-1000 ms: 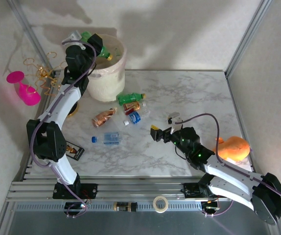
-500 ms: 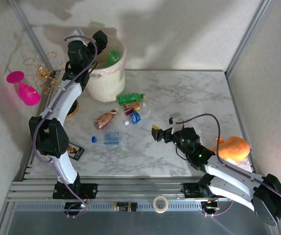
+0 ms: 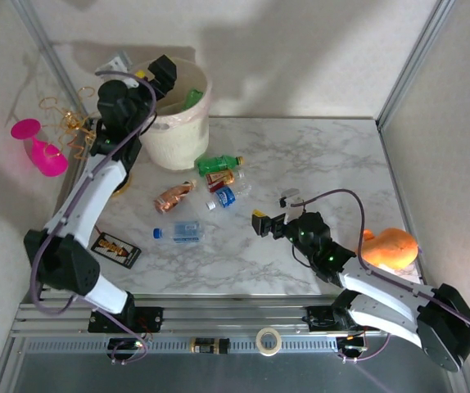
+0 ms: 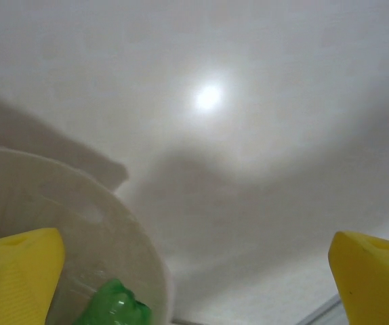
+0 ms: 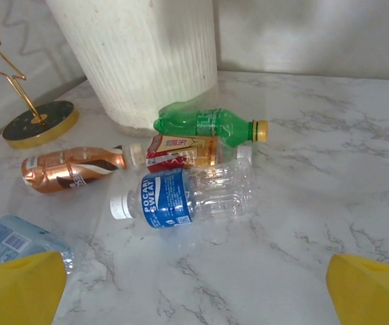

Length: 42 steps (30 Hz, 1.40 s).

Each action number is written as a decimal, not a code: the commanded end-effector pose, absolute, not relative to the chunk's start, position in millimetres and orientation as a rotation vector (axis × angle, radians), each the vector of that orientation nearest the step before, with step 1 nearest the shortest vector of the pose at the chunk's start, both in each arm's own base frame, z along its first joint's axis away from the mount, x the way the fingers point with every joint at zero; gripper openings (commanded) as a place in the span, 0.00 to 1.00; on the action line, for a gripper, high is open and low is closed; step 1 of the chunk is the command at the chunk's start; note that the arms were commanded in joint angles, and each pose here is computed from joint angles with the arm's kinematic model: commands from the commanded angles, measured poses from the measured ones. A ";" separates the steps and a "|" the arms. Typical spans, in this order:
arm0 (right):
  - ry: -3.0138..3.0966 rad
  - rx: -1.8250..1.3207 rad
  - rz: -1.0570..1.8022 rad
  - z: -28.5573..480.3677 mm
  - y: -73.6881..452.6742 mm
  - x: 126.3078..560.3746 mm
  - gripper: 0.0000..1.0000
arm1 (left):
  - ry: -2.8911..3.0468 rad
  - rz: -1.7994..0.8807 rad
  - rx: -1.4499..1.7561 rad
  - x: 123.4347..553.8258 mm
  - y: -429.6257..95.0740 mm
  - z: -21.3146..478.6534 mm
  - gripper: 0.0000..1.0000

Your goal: Put the plastic bottles in the bin

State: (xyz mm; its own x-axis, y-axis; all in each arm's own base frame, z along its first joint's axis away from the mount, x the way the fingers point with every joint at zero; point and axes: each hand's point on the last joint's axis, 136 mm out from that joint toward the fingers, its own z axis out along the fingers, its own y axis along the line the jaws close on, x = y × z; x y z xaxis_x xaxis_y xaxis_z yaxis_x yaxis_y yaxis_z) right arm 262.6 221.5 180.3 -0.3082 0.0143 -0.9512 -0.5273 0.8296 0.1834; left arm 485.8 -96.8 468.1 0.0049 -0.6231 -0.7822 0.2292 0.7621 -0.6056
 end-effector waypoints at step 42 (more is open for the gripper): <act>1.790 -0.040 0.525 190.3 208.1 303.0 0.99 | 2.276 -0.535 -0.421 305.6 -113.7 95.9 1.00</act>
State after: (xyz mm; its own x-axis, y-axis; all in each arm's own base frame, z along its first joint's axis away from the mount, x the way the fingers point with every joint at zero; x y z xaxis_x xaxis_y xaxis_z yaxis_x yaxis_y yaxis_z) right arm 303.2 220.6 187.3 -0.3178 0.2077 -0.9251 -0.3376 0.8870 0.3151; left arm 318.7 -117.8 111.2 -0.6251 -0.4614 -0.6296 -0.1117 0.8511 -0.5129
